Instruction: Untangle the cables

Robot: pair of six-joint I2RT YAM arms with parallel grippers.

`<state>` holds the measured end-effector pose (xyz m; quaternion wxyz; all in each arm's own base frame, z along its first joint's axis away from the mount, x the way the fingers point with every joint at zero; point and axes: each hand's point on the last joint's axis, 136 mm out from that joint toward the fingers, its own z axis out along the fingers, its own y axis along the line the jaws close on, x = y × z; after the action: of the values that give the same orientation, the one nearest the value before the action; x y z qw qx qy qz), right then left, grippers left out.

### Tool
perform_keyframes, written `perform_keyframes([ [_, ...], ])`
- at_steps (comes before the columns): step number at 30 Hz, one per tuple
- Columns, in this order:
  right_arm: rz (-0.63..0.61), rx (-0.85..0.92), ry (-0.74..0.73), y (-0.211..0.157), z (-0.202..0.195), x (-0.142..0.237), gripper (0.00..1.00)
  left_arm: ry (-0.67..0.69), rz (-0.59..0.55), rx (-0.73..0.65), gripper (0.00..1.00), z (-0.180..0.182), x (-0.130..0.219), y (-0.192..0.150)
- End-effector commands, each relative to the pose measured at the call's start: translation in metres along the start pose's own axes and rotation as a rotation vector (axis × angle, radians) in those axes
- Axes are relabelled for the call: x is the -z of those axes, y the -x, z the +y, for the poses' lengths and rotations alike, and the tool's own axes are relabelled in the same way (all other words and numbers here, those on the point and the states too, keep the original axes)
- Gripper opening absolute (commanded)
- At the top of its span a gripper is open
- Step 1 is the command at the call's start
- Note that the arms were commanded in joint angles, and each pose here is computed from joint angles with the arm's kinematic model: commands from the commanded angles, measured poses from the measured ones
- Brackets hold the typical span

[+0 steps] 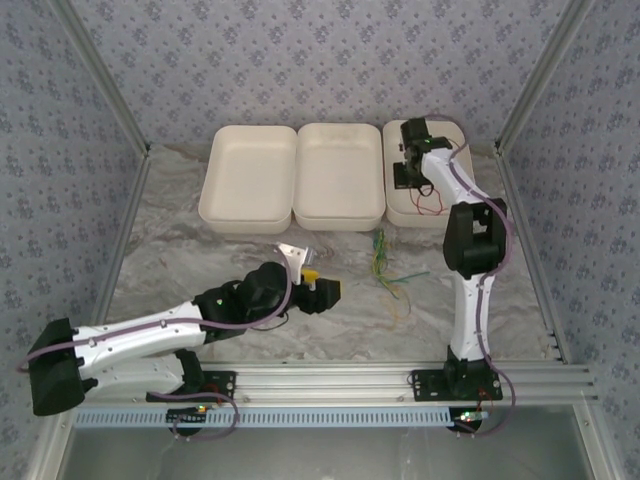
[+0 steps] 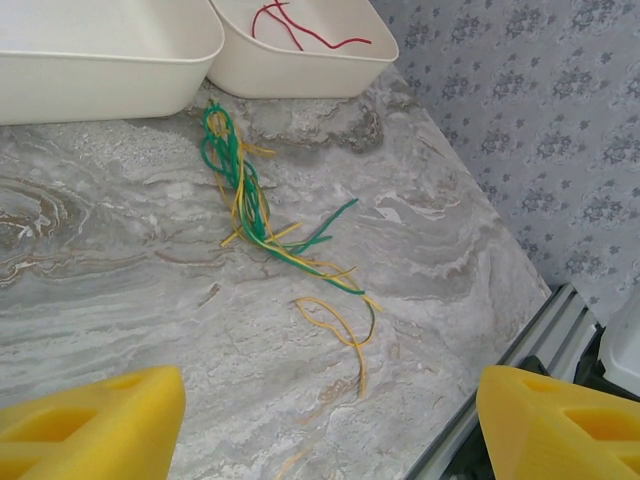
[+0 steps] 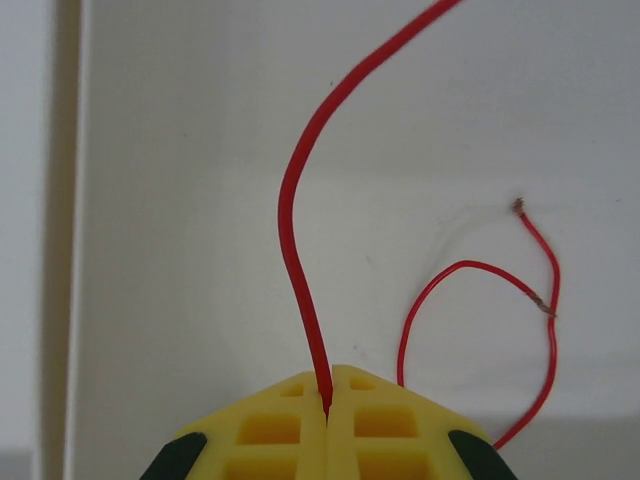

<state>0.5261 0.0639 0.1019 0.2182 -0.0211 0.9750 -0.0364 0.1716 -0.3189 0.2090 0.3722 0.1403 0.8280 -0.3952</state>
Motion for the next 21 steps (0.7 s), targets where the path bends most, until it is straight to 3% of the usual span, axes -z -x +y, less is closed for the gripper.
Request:
perform_keyframes([
  [1, 0.0, -0.021, 0.006, 0.004, -0.004, 0.006, 0.19, -0.007, -0.01, -0.016, 0.76, -0.005, -0.003, 0.002],
  [5, -0.055, -0.029, -0.001, 0.007, -0.004, 0.03, 0.42, 0.0, 0.011, -0.011, 0.76, -0.005, -0.009, -0.004],
  [12, -0.233, -0.165, 0.046, -0.004, -0.009, 0.126, 0.47, 0.034, 0.077, 0.012, 0.69, -0.002, -0.037, -0.019],
  [16, -0.323, -0.331, 0.153, -0.052, -0.009, 0.165, 0.47, 0.073, 0.113, 0.005, 0.67, -0.001, -0.069, -0.025],
  [21, -0.319, -0.528, 0.242, -0.142, -0.009, 0.171, 0.47, 0.187, 0.203, -0.035, 0.7, 0.012, -0.123, -0.031],
])
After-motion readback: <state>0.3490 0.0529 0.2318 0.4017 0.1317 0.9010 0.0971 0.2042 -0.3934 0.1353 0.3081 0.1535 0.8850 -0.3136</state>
